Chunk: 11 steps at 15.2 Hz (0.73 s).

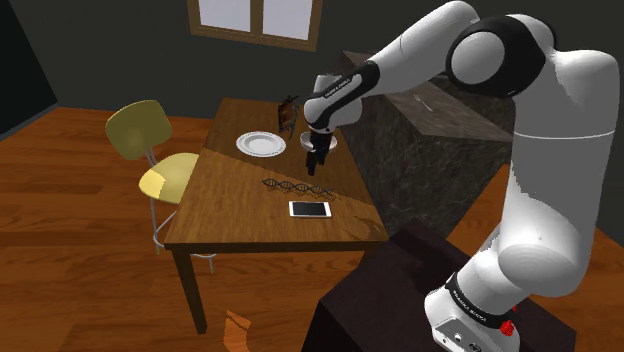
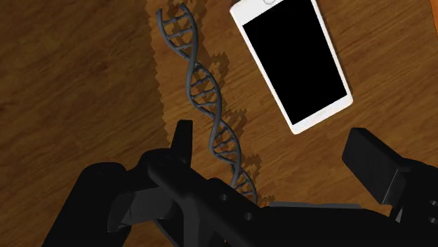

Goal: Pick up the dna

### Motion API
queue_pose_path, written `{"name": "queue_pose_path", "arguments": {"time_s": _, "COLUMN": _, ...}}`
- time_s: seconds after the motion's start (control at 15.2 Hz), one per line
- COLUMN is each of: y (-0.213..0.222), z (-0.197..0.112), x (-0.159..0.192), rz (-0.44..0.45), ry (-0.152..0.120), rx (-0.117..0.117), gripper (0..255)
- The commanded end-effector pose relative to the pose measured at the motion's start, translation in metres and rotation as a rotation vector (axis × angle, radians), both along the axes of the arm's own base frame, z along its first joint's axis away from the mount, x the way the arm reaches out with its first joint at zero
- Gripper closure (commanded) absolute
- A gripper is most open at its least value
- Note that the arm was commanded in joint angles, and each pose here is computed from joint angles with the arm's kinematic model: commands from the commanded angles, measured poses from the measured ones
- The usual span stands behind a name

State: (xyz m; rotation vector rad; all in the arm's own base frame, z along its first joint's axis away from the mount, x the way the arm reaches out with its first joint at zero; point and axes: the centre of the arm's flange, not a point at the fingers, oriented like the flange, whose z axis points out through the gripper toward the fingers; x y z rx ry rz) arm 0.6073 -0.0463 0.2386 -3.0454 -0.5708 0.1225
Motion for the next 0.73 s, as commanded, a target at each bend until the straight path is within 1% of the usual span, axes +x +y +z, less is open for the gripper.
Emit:
{"name": "queue_pose_path", "arguments": {"time_s": 0.0, "y": 0.002, "z": -0.022, "x": 0.017, "rz": 0.019, "ry": -0.001, "rx": 0.007, "gripper": 0}}
{"name": "queue_pose_path", "arguments": {"time_s": 0.4, "y": 0.017, "z": -0.08, "x": 0.069, "rz": 0.074, "ry": -0.002, "rx": 0.027, "gripper": 0}}
{"name": "queue_pose_path", "arguments": {"time_s": 0.66, "y": 0.017, "z": -0.098, "x": 0.071, "rz": 0.076, "ry": -0.002, "rx": 0.028, "gripper": 0}}
